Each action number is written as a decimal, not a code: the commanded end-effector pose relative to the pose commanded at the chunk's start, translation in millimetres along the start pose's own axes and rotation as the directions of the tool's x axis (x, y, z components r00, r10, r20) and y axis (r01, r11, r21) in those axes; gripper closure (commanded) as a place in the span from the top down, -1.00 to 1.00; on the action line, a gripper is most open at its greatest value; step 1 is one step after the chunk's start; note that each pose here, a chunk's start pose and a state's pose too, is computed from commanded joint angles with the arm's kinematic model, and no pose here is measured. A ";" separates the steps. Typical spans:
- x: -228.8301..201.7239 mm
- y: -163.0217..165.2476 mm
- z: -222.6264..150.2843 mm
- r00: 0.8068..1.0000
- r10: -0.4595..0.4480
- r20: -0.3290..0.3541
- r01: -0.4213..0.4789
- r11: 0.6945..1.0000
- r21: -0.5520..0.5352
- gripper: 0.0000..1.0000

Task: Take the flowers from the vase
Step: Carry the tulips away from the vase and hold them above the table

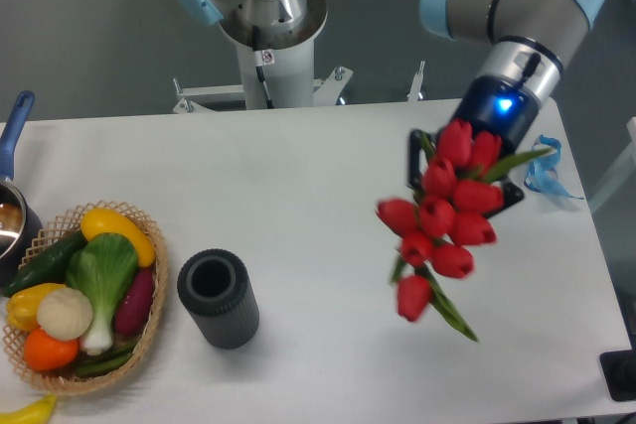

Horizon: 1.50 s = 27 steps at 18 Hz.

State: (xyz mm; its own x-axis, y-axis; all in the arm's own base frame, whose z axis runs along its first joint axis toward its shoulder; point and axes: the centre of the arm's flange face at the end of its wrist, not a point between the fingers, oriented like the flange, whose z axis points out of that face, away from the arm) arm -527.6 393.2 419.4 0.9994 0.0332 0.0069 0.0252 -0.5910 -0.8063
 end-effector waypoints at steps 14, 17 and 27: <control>-1.6 25.4 45.0 0.985 0.054 0.165 0.018 0.915 -0.403 -0.31; 2.0 26.9 50.8 0.981 0.081 0.179 0.009 0.891 -0.453 -0.28; 23.5 23.3 82.2 0.952 0.242 0.189 -0.059 0.747 -0.662 -0.25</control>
State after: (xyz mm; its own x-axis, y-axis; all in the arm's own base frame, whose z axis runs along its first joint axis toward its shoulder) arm -505.4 446.5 352.1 0.9531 0.0404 -0.3001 -0.0249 -0.9772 -0.2109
